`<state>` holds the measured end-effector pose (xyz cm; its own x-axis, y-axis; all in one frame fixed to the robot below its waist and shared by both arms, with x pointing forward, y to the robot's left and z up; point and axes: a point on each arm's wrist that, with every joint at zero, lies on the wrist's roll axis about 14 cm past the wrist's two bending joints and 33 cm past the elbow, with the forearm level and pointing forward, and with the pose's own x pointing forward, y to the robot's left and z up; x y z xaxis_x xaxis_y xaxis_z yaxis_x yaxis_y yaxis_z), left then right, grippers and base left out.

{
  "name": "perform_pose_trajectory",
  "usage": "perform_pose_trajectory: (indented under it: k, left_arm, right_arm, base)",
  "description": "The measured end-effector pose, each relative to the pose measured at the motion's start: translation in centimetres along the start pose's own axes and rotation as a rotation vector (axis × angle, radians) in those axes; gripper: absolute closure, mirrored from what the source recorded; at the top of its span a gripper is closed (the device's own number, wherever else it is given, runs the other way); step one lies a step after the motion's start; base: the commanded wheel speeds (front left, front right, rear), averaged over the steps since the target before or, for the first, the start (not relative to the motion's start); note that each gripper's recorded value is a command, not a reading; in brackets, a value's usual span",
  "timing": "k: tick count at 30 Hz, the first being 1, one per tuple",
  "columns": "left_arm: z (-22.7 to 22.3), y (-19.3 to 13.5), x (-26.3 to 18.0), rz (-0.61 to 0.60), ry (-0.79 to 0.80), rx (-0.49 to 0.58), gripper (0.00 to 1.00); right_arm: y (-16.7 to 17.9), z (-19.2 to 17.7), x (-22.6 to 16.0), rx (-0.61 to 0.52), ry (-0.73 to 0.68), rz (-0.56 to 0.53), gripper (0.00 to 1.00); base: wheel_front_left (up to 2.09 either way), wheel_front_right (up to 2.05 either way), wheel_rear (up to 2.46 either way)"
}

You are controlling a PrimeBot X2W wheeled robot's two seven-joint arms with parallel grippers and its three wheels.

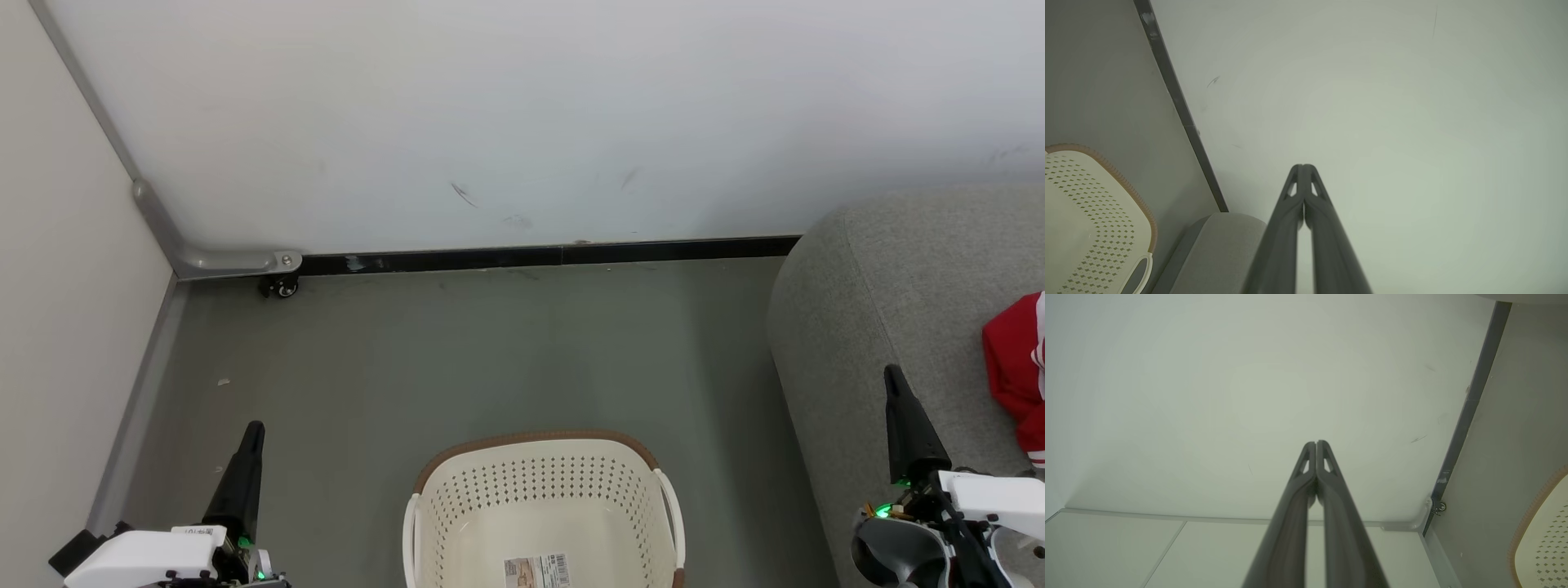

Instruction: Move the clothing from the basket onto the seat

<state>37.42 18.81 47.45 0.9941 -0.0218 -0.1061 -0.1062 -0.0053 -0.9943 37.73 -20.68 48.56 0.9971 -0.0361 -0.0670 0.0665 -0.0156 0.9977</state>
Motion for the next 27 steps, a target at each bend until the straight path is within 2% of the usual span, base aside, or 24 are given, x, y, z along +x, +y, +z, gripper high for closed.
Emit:
perform_pose_trajectory:
  k: [27]
  left_arm:
    - [-0.02, -0.23, 0.12, -0.009, 0.001, 0.000, 1.00]
  right_arm:
    - [-0.02, -0.16, -0.01, 0.006, 0.005, 0.000, 1.00]
  base:
    - [0.00, 0.00, 0.00]
